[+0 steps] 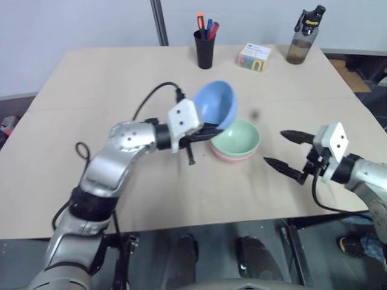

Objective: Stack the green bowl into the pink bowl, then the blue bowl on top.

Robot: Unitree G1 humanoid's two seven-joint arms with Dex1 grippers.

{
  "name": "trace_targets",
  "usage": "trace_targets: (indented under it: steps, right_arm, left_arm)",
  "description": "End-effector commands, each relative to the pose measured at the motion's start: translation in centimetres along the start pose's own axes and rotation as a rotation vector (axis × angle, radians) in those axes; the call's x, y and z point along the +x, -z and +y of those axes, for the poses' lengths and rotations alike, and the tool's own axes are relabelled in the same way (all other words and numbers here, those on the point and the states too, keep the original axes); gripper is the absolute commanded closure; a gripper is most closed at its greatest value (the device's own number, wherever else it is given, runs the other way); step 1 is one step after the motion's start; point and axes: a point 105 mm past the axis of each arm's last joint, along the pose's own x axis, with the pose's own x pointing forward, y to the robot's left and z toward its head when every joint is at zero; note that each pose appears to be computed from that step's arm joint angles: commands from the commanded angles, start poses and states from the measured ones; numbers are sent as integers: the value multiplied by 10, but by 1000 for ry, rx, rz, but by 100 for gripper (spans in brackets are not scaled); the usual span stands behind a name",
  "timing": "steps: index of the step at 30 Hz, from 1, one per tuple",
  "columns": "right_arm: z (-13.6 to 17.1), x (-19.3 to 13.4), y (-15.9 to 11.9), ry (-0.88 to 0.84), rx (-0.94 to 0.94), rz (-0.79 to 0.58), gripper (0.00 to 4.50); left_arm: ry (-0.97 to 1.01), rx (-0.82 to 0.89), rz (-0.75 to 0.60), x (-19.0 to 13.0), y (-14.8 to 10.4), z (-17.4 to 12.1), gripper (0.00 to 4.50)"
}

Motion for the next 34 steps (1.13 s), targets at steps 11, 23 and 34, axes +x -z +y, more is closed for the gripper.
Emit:
trace_targets:
  steps: [11, 23, 34]
  right_arm:
    - [9, -4, -17, 18, -69, -33, 0]
    - [-25, -5, 2, -93, 29, -1, 0]
    - [-59, -57, 33, 15, 2, 127, 0]
  left_arm:
    - [-83, -50, -125, -8, -10, 29, 278]
    - [-450, -376, -11, -104, 30, -4, 36]
    - [-531, -542, 110, -155, 49, -74, 4]
